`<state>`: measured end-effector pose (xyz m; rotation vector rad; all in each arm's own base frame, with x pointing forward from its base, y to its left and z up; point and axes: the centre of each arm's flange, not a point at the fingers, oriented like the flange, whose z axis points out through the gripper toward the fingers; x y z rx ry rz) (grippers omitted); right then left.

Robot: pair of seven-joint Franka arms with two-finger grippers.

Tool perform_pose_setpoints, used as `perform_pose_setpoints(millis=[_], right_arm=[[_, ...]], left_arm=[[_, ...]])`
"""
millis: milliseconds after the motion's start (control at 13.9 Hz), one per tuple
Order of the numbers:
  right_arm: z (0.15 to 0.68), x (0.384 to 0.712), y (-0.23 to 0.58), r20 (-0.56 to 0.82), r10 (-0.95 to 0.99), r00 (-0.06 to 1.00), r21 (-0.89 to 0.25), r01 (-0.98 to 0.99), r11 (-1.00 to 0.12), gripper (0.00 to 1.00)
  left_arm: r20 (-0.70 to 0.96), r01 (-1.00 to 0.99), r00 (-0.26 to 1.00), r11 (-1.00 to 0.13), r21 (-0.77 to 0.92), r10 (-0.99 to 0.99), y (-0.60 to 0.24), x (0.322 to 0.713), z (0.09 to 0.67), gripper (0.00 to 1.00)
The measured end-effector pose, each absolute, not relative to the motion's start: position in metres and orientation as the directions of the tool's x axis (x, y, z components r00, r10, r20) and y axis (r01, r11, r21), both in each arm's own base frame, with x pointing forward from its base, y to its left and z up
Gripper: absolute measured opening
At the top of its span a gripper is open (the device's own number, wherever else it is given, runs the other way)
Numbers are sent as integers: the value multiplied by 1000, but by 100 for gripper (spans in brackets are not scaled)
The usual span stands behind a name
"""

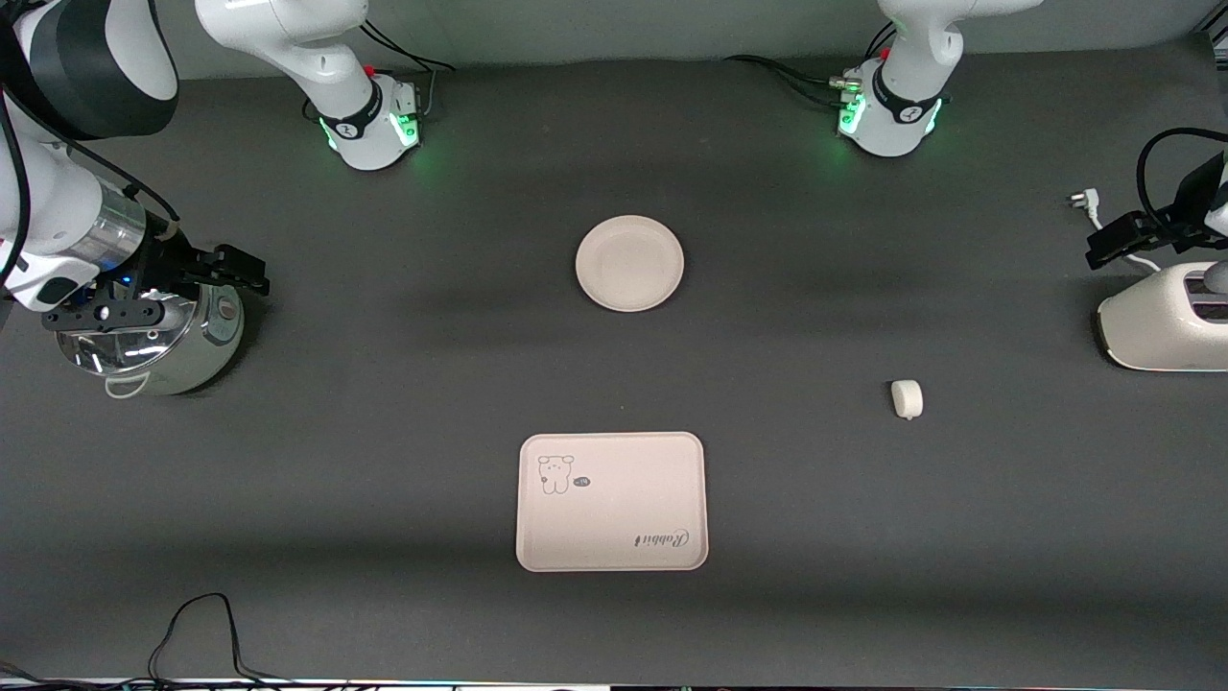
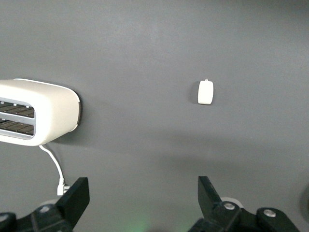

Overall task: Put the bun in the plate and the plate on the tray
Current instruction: 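Move the left gripper toward the small white bun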

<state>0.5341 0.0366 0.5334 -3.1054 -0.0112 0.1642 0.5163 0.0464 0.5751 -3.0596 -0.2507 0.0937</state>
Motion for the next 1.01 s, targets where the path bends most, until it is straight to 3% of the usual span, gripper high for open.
perform_pose_setpoints(millis=[577,865,1010], right_arm=[[533,534,37,-105,9,994,-32,6,-999,100],[533,534,34,-106,5,994,-32,2,-999,100],[533,534,33,-106,3,994,-32,0,-999,100]], left_arm=[[-93,137,985,-987,-80,145,36,520,565,100],[-126,134,982,-987,-86,144,31,512,601,100],[-149,135,978,-987,-88,148,34,522,585,100]])
